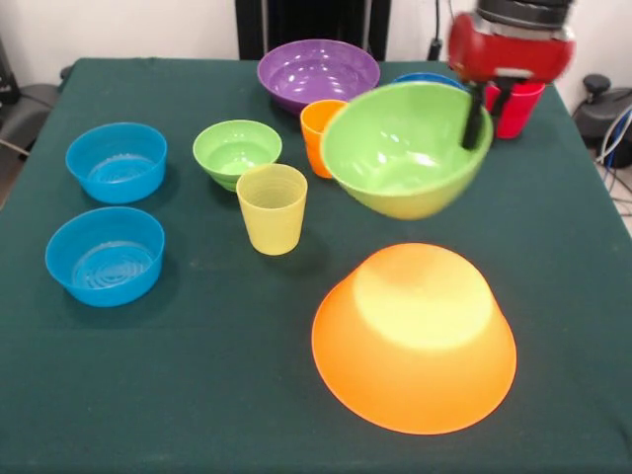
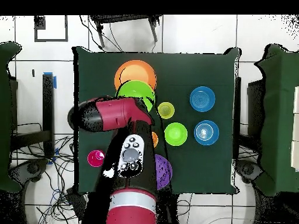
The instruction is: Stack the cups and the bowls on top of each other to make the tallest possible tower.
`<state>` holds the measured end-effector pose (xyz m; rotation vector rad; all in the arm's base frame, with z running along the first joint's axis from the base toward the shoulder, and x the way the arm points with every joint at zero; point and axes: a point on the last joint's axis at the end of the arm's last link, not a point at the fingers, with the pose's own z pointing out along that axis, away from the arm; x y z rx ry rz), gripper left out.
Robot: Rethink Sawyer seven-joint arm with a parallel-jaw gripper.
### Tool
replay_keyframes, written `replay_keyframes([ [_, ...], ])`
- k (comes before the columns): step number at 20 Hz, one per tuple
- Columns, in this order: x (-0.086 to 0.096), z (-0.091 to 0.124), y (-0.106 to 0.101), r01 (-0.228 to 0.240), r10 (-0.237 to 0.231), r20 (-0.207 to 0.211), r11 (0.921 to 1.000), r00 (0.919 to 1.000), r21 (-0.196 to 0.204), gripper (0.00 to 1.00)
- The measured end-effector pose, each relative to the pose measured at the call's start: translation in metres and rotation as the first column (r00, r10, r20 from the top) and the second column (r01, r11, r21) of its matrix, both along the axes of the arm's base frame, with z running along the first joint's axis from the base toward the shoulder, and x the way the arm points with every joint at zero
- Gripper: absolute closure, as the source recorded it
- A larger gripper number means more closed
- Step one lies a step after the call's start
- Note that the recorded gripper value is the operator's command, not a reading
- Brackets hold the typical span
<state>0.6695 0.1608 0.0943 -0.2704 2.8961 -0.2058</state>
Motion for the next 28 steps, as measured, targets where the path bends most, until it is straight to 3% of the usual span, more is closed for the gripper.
replay_keyframes([
  [6,0.038,-0.02,0.012,-0.035,0.039,0.057,0.9971,0.9976,-0.067,1.0],
  [10,0.067,-0.037,0.01,-0.061,0.075,0.1,0.9887,0.9921,-0.137,1.0],
  [13,0.076,-0.044,0.01,-0.074,0.094,0.112,0.9826,0.9892,-0.171,1.0],
  [17,0.076,-0.053,0.015,-0.08,0.104,0.11,0.976,0.9884,-0.202,1.0],
  [23,0.058,-0.061,0.039,-0.036,0.057,0.093,0.9757,0.9941,-0.216,1.0],
  [28,0.048,-0.058,0.066,0.005,0.019,0.114,0.9789,0.9933,-0.204,1.0],
])
